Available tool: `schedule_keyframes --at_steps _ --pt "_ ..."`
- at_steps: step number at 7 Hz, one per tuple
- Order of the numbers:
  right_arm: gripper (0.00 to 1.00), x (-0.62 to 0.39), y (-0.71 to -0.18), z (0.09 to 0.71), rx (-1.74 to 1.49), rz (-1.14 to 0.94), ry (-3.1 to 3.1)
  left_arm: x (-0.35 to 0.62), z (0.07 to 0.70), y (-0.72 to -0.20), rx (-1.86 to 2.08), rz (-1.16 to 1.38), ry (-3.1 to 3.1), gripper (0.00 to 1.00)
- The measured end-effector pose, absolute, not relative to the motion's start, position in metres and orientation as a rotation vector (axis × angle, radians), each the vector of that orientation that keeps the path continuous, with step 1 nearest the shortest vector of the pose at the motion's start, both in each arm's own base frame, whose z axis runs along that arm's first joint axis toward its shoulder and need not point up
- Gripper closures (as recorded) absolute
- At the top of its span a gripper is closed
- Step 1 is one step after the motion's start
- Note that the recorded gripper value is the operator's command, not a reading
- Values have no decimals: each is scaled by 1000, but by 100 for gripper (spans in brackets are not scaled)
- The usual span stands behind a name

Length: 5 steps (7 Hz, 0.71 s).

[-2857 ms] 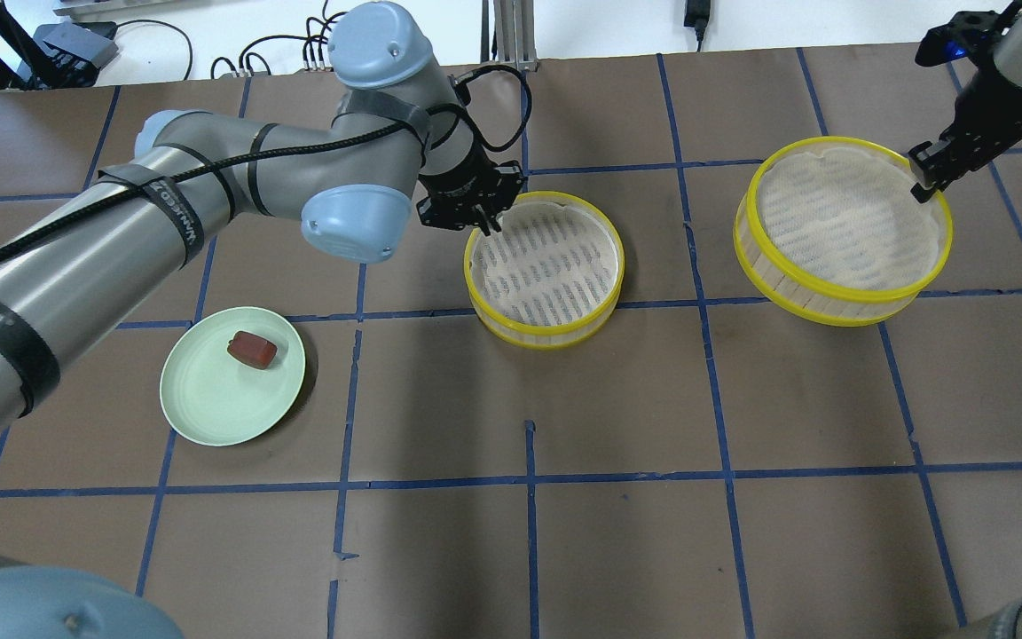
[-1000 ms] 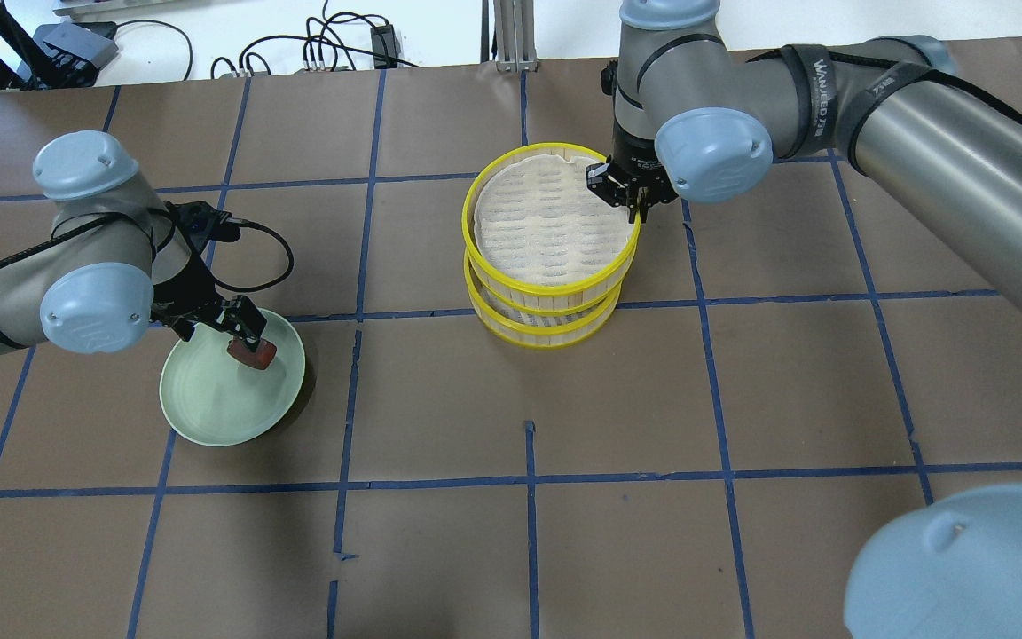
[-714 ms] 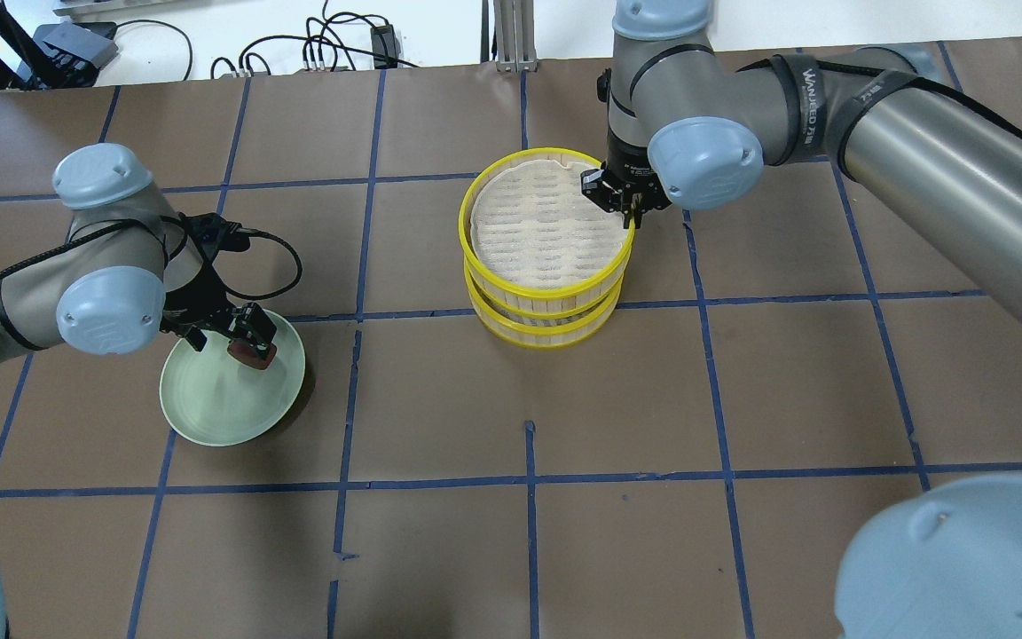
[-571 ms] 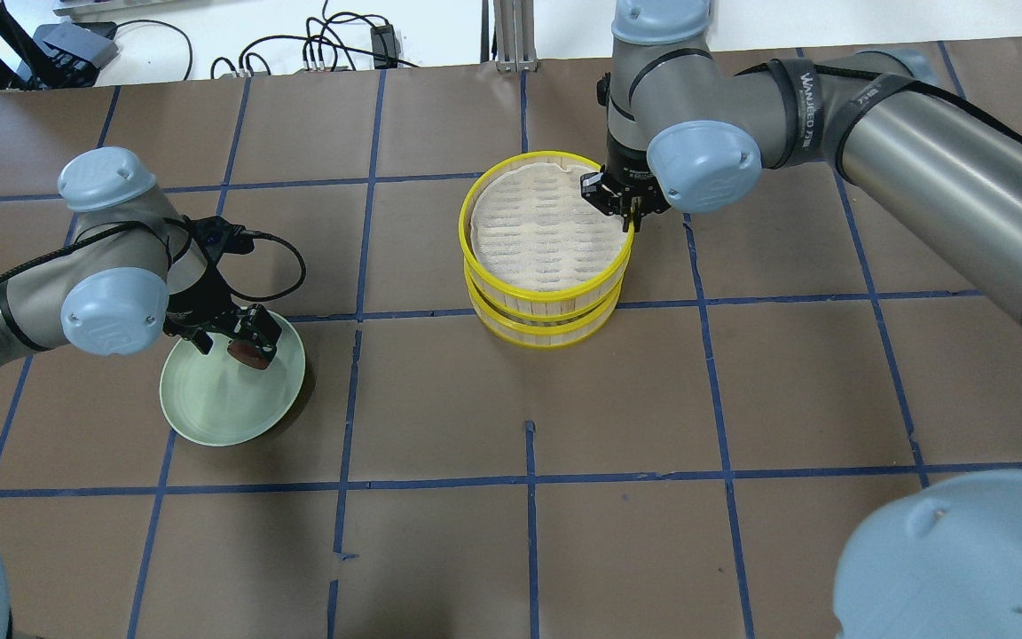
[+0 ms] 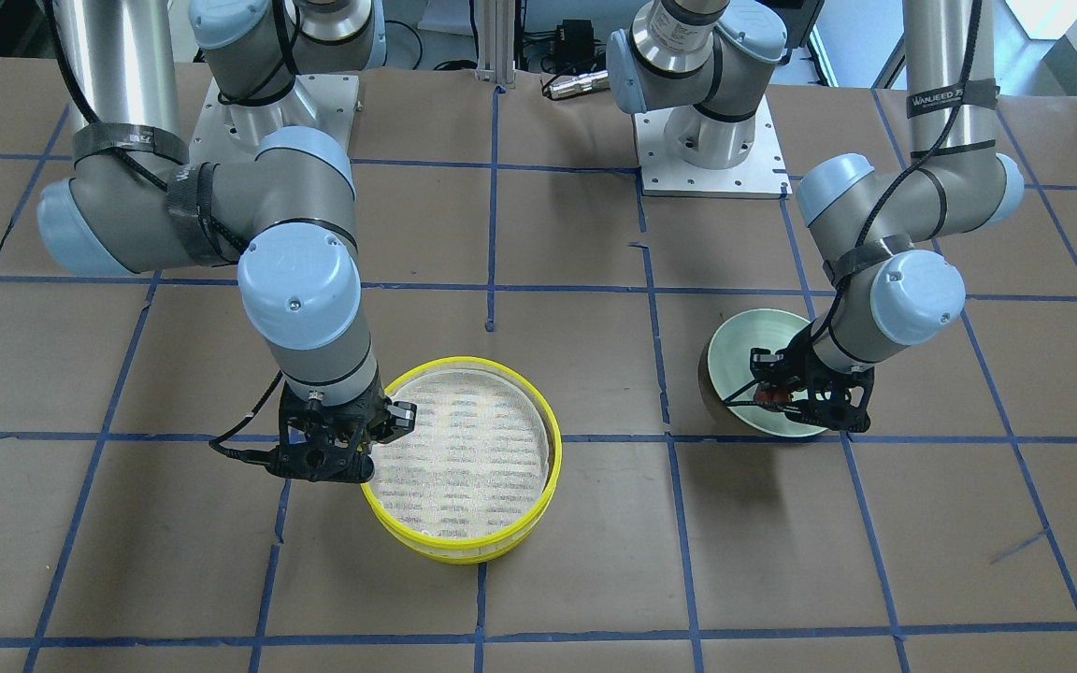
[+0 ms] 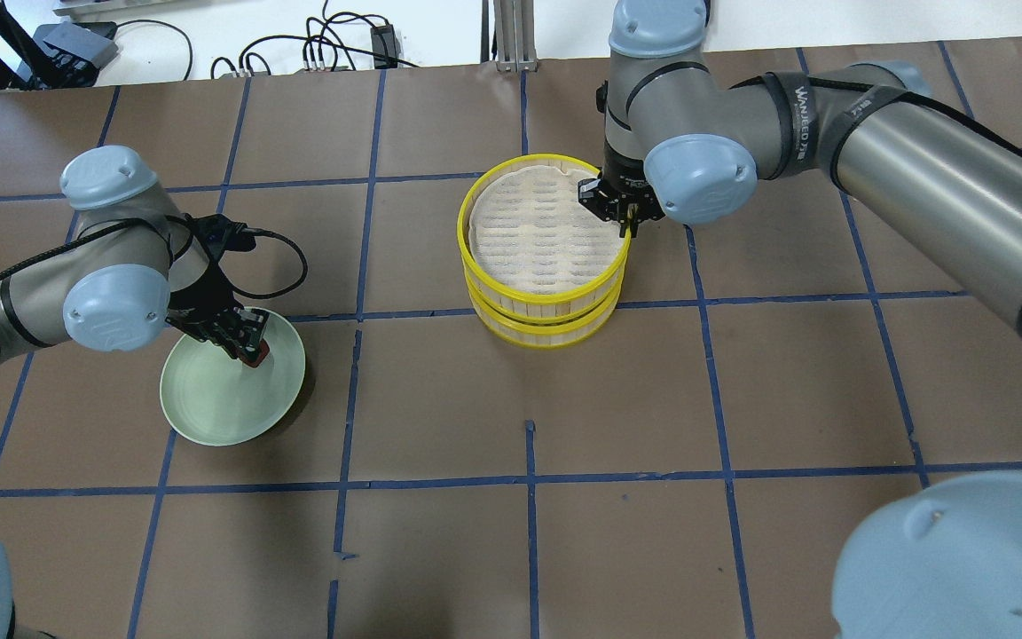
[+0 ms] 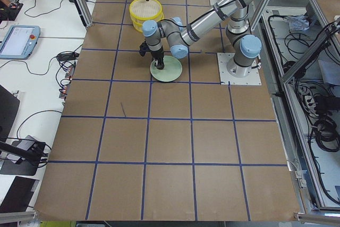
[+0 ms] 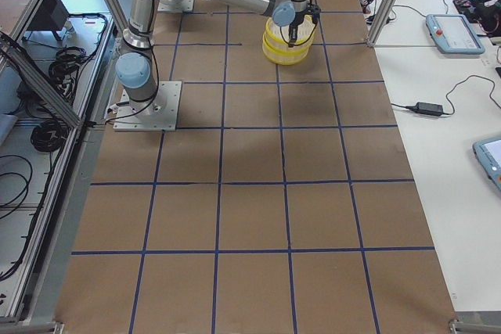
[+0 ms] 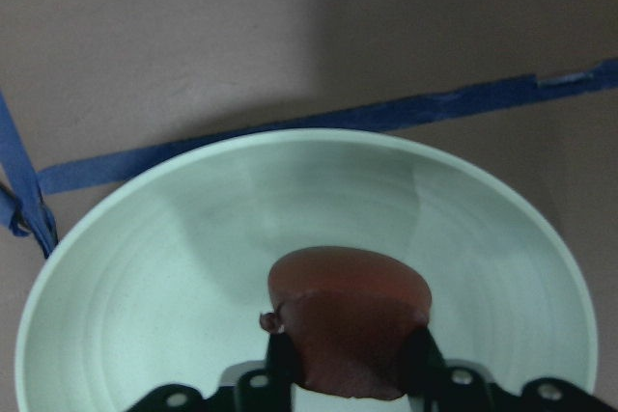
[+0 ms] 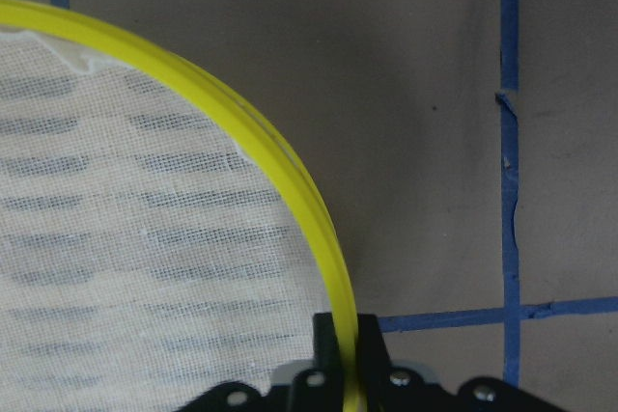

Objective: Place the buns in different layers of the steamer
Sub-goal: 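Grasp brown bun on green plate with left gripper and lift it, then carry brown bun toward steamer with left gripper while right gripper releases rim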

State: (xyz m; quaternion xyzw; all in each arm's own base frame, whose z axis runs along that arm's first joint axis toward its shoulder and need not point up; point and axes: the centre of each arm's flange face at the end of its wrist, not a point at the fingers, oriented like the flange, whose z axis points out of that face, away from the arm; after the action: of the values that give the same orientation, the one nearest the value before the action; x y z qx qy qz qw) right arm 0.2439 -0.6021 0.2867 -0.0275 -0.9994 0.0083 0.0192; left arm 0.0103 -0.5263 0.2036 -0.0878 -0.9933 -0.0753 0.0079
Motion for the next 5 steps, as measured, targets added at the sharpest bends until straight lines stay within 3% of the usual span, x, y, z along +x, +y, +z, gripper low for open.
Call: schedule_keyframes --at_steps 4,5 --pt "86 244 -599 286 -99 12 -3099 -41 338 -522 -343 -12 -3110 98" --pt "74 244 -598 286 -103 10 -3099 -63 362 -522 -323 23 -3095 98"
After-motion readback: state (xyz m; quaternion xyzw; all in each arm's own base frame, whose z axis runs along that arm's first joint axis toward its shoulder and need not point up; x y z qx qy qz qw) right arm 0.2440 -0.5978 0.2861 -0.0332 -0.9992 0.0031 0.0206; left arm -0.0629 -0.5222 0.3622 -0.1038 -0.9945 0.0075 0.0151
